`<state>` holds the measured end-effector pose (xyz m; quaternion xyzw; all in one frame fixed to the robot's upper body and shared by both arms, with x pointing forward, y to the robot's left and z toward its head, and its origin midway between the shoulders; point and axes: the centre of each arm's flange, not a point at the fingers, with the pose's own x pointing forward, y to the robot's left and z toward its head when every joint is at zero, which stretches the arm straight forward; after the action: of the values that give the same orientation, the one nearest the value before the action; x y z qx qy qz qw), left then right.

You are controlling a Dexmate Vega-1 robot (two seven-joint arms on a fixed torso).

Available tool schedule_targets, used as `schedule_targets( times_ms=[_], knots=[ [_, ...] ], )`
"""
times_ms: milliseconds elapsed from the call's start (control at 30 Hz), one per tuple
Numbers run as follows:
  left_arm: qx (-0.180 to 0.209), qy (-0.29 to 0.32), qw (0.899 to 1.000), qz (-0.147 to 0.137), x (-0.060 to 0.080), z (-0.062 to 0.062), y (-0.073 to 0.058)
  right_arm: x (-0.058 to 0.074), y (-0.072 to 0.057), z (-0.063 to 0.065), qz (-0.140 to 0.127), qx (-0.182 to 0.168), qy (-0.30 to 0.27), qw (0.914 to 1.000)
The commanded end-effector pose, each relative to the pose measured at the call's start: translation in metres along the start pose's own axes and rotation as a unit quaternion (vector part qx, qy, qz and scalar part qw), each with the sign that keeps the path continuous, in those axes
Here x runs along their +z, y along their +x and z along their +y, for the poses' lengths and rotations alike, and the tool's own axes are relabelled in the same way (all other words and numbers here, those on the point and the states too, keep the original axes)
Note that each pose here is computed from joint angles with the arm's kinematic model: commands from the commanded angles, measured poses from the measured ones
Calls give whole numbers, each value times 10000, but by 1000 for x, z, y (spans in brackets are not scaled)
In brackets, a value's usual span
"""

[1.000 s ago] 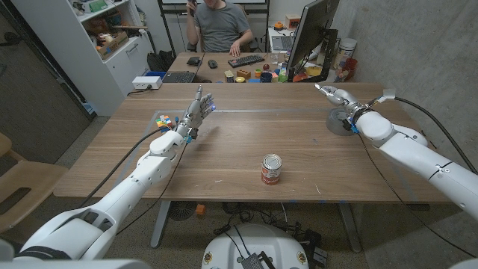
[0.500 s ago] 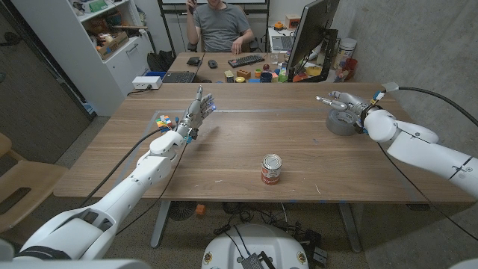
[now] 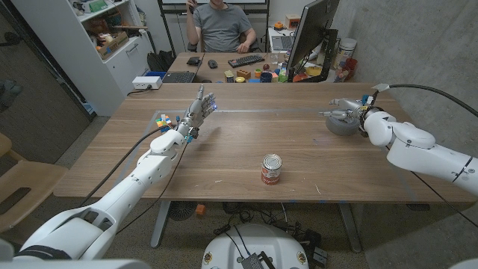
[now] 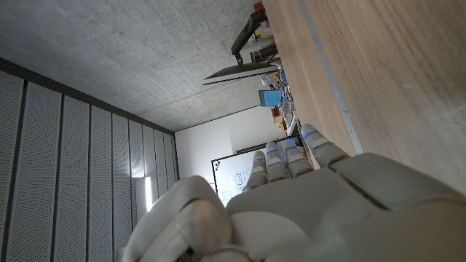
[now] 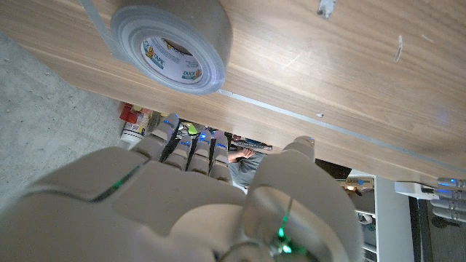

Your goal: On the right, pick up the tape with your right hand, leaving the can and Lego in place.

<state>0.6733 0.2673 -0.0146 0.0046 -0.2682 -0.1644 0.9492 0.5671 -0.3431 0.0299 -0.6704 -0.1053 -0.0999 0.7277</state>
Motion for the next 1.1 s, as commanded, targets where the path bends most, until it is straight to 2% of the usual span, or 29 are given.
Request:
schedule_targets(
  times_ms=[33,500,767,900,1033,1100],
  knots=[
    [-15,61,10000,25,2,-1,-3,-17,10,25,275,268,-282,9989],
    [-62,126,9999,24,5,-4,-4,-44,16,35,538,496,-259,9970],
    [-51,126,9999,26,4,-4,-6,-51,20,42,596,703,-258,9954],
    [-37,122,9999,38,4,-4,-6,-52,23,46,623,789,-297,9945],
    [-41,119,9999,24,4,-5,-6,-46,27,49,664,779,-481,9936],
    [-35,109,9999,20,4,-5,-6,-37,30,52,701,735,-832,9913]
  ],
)
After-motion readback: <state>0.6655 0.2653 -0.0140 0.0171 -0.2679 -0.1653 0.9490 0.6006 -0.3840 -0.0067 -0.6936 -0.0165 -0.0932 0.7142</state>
